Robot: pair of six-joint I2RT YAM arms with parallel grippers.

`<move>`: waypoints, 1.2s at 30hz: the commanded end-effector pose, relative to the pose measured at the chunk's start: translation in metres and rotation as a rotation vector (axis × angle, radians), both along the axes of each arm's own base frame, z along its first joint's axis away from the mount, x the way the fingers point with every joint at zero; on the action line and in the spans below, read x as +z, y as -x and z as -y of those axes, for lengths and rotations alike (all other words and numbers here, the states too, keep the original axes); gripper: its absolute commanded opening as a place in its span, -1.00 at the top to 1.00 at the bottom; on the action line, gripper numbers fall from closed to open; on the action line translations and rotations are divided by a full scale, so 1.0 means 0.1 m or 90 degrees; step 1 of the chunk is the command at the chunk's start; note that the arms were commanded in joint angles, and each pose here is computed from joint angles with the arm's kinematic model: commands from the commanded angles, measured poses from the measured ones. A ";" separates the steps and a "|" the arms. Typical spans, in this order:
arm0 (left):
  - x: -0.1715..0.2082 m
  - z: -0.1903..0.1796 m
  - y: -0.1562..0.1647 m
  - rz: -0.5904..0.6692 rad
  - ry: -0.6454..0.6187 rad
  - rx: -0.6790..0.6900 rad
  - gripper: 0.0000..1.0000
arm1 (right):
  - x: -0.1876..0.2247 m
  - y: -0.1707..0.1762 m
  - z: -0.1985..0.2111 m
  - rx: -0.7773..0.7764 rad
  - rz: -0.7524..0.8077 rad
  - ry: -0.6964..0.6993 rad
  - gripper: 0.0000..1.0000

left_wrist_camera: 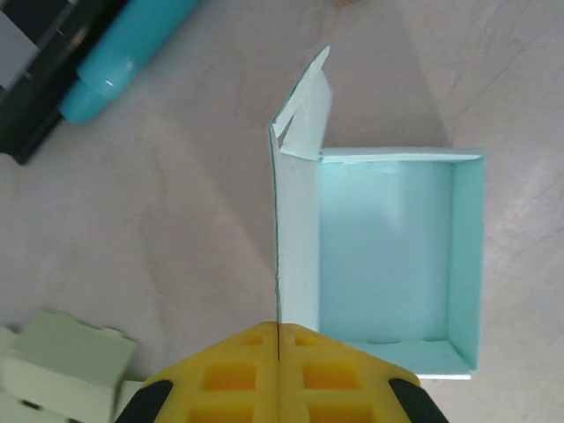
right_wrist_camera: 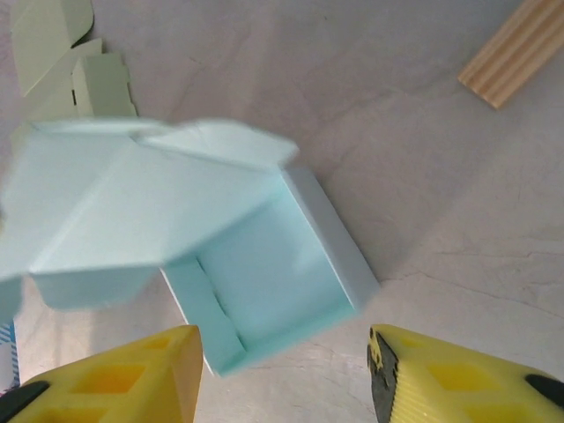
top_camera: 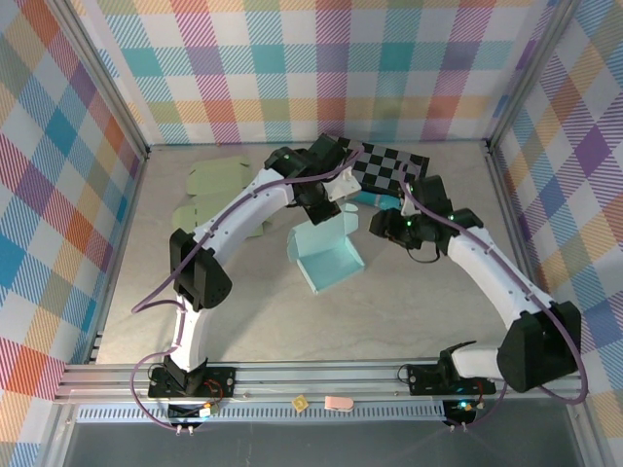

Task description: Fold the paper box

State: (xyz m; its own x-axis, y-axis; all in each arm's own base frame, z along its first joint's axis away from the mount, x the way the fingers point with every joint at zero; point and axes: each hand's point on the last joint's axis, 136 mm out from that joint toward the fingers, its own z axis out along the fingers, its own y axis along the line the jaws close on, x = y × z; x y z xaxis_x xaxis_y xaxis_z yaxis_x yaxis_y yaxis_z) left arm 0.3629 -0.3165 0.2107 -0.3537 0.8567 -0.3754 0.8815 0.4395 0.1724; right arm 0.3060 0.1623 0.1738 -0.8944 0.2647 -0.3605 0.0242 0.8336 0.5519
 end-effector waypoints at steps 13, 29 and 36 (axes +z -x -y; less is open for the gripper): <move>0.30 0.19 -0.14 0.113 0.010 -0.155 1.00 | -0.14 -0.10 -0.02 0.115 0.190 0.049 -0.17; 0.12 0.32 -0.03 0.078 0.044 -0.142 0.75 | -0.09 -0.37 -0.09 0.156 0.186 0.091 -0.30; 0.44 0.25 -0.33 0.169 0.072 -0.005 0.20 | -0.06 -0.39 -0.07 0.152 0.188 0.097 -0.37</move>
